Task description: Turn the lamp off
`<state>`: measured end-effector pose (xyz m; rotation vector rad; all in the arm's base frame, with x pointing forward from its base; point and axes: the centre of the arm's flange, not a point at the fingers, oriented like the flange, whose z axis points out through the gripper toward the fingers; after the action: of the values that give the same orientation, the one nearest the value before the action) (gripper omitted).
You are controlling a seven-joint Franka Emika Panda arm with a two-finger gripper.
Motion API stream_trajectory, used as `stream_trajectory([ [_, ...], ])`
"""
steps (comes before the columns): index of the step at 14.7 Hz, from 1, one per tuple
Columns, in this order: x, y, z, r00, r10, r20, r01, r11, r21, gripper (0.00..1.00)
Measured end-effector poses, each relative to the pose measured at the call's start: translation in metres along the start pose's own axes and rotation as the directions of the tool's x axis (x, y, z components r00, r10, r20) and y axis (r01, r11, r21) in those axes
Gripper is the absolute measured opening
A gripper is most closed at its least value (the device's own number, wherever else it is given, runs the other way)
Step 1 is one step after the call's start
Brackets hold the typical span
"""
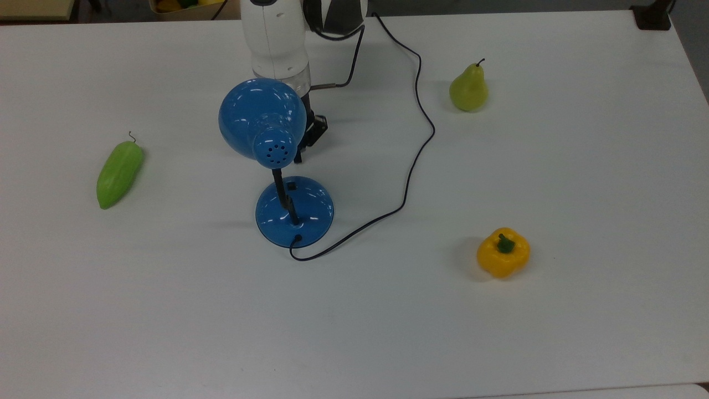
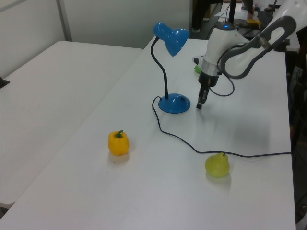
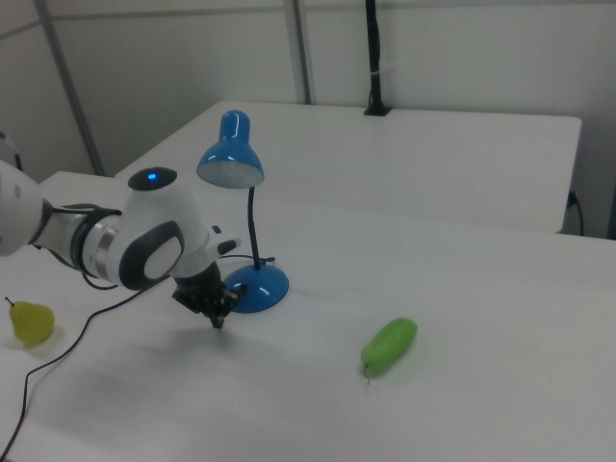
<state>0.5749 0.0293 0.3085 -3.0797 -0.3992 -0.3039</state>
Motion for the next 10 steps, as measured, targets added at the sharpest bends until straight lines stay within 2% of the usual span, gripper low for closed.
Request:
stream_trajectory([
  [2, -0.007, -0.006, -0.020, 0.995, -0.028, 0.096, 0.027, 1.000, 0.013, 0.09],
  [6, -0.022, -0.012, -0.077, 0.970, -0.042, 0.240, 0.031, 0.998, 0.047, 0.46],
  [7, -0.024, -0.013, -0.096, 0.964, -0.042, 0.264, 0.029, 0.998, 0.053, 0.59],
  [8, -0.026, -0.013, -0.117, 0.958, -0.035, 0.285, 0.020, 0.998, 0.057, 0.67],
  [10, -0.024, -0.007, -0.173, 0.946, 0.012, 0.324, -0.031, 0.998, 0.054, 0.93],
])
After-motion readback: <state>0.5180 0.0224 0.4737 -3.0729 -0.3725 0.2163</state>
